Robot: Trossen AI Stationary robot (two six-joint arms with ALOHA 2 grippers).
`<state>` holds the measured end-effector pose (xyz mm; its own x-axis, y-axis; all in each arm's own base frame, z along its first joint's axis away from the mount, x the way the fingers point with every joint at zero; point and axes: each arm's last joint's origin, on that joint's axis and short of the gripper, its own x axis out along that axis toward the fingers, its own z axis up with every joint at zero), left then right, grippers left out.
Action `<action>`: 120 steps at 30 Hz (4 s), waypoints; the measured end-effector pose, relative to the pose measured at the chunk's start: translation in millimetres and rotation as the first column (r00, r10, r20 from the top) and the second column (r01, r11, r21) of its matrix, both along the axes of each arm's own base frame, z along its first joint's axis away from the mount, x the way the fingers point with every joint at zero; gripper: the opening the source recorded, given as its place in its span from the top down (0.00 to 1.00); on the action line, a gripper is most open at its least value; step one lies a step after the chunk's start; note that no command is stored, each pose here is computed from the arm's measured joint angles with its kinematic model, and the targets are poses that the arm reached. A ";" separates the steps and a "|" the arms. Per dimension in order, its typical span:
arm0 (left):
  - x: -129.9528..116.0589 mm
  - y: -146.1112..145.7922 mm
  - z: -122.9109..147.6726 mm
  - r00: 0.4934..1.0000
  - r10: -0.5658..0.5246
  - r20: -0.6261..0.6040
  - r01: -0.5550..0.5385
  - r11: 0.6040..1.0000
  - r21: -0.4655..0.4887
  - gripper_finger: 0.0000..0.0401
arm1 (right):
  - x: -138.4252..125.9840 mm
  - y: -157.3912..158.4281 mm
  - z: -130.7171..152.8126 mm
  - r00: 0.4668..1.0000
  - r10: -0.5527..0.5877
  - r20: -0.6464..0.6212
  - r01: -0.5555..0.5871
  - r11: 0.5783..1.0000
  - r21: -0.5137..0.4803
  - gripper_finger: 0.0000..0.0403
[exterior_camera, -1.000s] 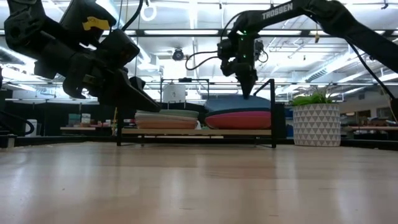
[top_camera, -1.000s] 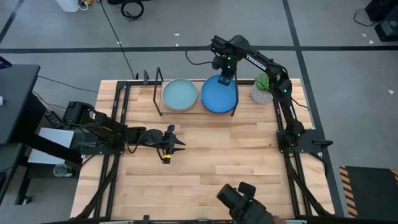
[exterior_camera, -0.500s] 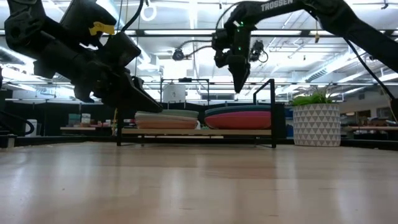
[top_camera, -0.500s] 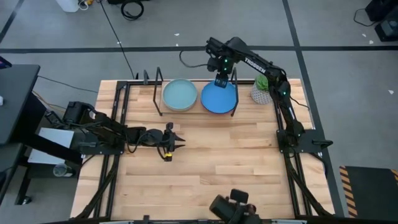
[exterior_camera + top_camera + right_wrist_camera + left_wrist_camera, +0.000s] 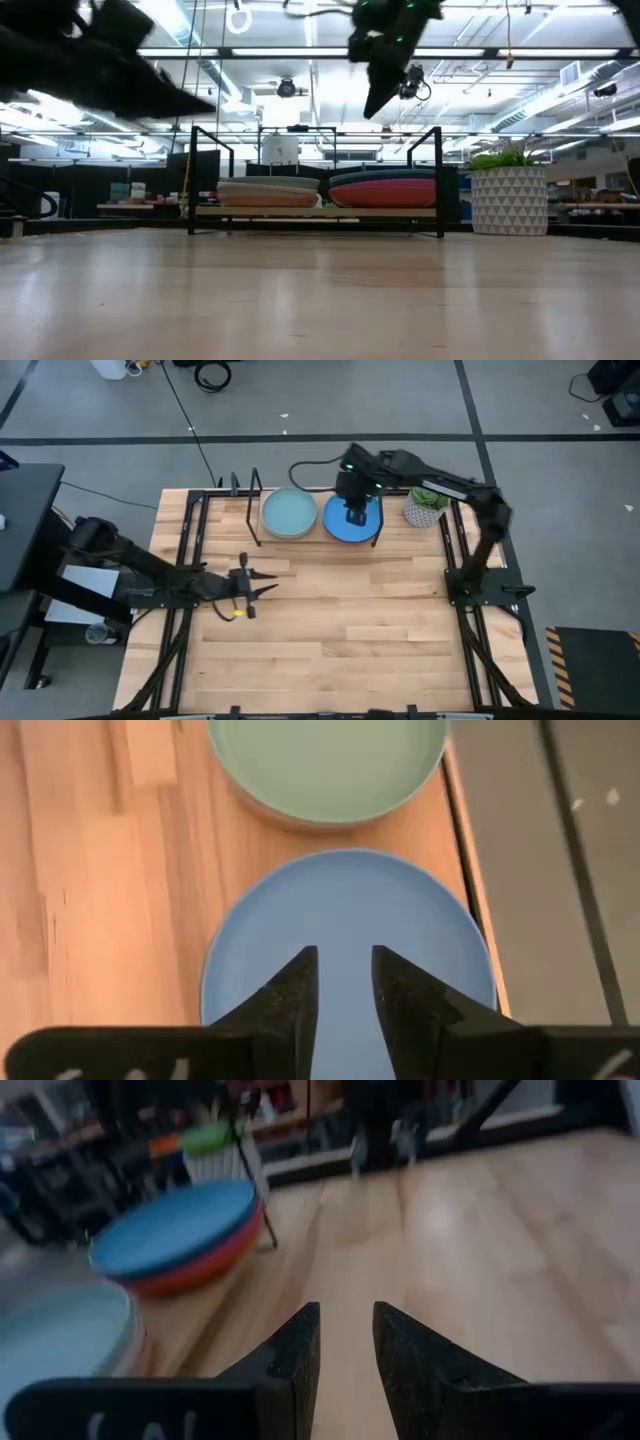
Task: Place and stack plates onto a shelf
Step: Return to Home Position
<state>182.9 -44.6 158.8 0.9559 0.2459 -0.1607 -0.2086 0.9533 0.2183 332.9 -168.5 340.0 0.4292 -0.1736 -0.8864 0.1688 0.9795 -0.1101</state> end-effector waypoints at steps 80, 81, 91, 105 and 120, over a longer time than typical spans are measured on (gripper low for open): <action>-90.1 32.7 26.9 0.926 -0.057 0.373 0.085 0.995 -0.058 0.98 | -229.6 140.3 -168.1 0.420 0.020 0.908 0.177 0.979 -0.103 0.76; -90.1 32.7 26.9 0.924 -0.054 0.377 0.089 0.993 -0.076 0.98 | -229.6 140.3 -168.2 0.422 0.025 0.906 0.177 0.978 -0.109 0.76; -90.0 32.7 26.1 0.926 -0.053 0.373 0.090 0.993 -0.082 0.98 | -229.6 140.3 -167.9 0.419 0.024 0.907 0.176 0.978 -0.108 0.76; -89.9 32.6 25.9 0.927 -0.055 0.371 0.088 0.993 -0.074 0.98 | -229.6 140.3 -168.0 0.420 0.024 0.907 0.176 0.978 -0.108 0.76; -89.9 32.6 25.8 0.927 -0.055 0.370 0.088 0.993 -0.074 0.98 | -229.6 140.3 -168.0 0.420 0.025 0.907 0.176 0.978 -0.108 0.76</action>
